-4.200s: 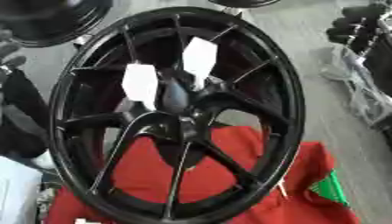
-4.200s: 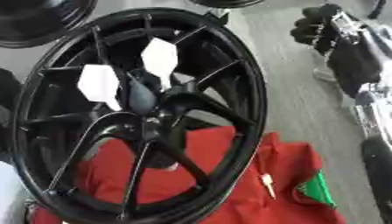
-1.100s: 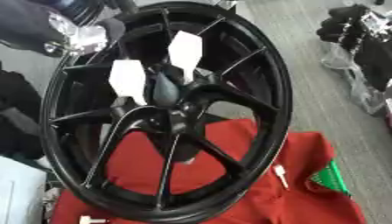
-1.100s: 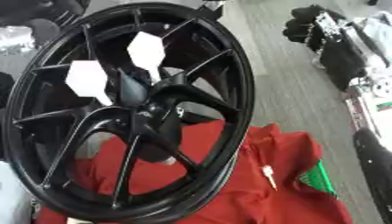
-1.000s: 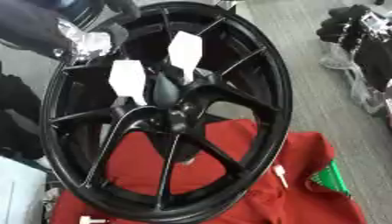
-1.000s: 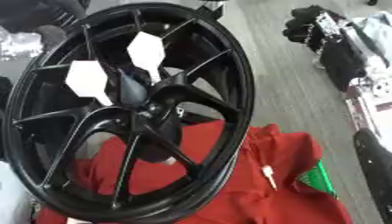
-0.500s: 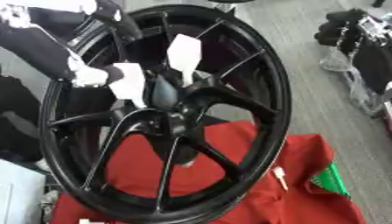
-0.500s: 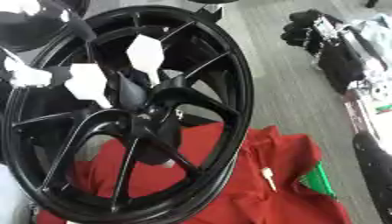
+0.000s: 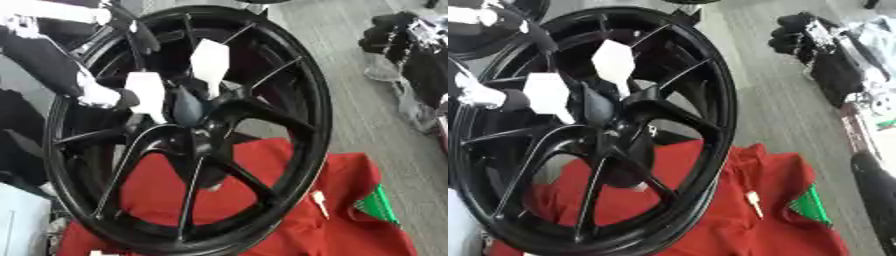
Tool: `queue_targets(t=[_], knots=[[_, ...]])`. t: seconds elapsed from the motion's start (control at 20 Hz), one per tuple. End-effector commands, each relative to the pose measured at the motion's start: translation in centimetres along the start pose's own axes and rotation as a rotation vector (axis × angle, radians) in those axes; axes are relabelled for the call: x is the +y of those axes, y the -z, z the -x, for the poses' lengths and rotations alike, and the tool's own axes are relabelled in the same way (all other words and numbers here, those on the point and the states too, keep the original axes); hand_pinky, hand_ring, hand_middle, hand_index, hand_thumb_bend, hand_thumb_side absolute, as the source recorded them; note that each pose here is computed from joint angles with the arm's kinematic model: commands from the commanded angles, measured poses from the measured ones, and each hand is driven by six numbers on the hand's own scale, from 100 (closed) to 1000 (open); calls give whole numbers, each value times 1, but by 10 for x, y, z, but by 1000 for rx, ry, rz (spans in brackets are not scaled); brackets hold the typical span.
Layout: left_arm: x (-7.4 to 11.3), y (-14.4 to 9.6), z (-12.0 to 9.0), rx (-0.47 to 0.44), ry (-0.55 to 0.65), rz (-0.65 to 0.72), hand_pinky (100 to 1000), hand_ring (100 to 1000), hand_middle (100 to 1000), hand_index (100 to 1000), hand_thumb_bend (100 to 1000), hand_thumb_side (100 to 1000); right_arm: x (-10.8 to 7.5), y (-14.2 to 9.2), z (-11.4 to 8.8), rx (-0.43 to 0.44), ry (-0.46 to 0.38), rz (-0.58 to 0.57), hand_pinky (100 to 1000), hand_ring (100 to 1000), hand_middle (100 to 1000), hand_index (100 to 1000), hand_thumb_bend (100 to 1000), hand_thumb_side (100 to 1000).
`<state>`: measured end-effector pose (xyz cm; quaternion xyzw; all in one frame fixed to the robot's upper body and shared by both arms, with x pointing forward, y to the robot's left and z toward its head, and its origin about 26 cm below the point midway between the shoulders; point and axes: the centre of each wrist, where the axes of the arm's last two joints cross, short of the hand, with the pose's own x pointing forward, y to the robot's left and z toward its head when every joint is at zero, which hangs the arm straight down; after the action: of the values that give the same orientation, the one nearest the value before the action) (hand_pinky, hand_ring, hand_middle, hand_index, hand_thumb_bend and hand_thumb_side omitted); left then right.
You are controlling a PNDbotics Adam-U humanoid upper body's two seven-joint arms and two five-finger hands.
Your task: Pull the pin out of the wheel hub.
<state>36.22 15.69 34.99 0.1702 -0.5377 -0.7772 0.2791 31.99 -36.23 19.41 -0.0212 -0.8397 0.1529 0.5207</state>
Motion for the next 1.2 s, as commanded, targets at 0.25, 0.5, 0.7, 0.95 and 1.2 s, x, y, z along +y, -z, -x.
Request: queue_targets(t=[0.25,0.5,0.7,0.95,1.2], knots=[[1,2,6,45,5,-38,1000,938,783,901,420,446,-5,4,-9,-20,-37,-9,844,736,657,758,100,736],[-3,8,9,51,-2,-11,1000,940,787,906,419,463,-5,4,-9,-21,-37,-10,844,736,657,759,100,736],[-5,10,10,53,-5,7,1000,943,792,909,415,485,-5,4,-10,-22,-36,-10,844,736,657,759,100,736],[-5,9,11,54,-9,13,1000,942,793,909,409,494,-5,5,-10,-22,-35,-11,844,736,658,759,100,735],[-6,10,11,49,-6,23,1000,941,792,897,407,485,-5,5,-10,-21,-34,-13,844,736,658,759,100,735]])
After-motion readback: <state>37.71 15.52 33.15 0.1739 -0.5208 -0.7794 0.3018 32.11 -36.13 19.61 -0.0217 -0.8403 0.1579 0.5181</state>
